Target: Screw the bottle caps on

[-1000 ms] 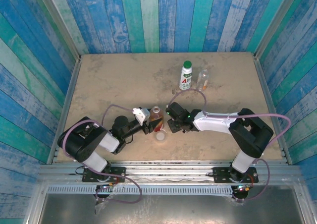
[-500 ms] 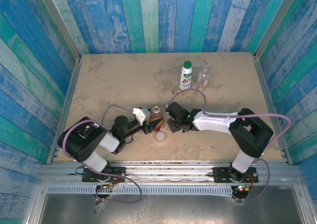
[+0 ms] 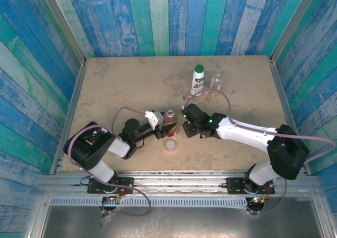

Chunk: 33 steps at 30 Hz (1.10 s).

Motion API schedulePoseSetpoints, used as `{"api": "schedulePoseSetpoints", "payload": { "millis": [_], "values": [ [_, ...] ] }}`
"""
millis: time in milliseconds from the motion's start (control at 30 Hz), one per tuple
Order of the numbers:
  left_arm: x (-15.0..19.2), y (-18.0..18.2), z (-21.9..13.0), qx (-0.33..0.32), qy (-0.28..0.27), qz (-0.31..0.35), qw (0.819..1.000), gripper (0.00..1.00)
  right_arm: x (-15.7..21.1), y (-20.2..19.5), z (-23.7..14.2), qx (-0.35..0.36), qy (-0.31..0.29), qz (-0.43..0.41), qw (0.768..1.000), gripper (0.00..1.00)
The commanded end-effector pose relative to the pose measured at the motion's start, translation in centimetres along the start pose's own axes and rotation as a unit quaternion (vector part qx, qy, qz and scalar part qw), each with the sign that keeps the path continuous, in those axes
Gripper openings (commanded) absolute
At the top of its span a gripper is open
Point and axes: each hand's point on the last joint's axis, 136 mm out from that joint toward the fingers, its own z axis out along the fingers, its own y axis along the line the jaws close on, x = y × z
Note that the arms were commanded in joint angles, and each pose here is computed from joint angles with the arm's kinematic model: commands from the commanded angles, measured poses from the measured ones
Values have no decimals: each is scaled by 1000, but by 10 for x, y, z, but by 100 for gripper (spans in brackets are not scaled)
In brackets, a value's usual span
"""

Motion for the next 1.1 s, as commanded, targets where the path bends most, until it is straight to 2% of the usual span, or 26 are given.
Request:
{"api": "schedulePoseSetpoints", "payload": {
  "millis": [0,167,633,833,1067],
  "values": [
    [2,-4,8,17,-1,5,1000,61,-6,-1,-21,-5,12,-14,1000,32],
    [4,-8,14,29,-4,-4,1000,60,-18,6,-45,-26,22,-27,999,32],
    [15,-11,17,38,-4,-26,999,60,-70,39,-88,-96,-5,-56,994,33],
    [20,-15,19,49,10,-18,999,60,-83,47,-91,-108,-11,-62,992,33],
    [22,-18,19,56,17,-18,998,60,-89,53,-78,-109,2,-71,992,33]
  ]
}}
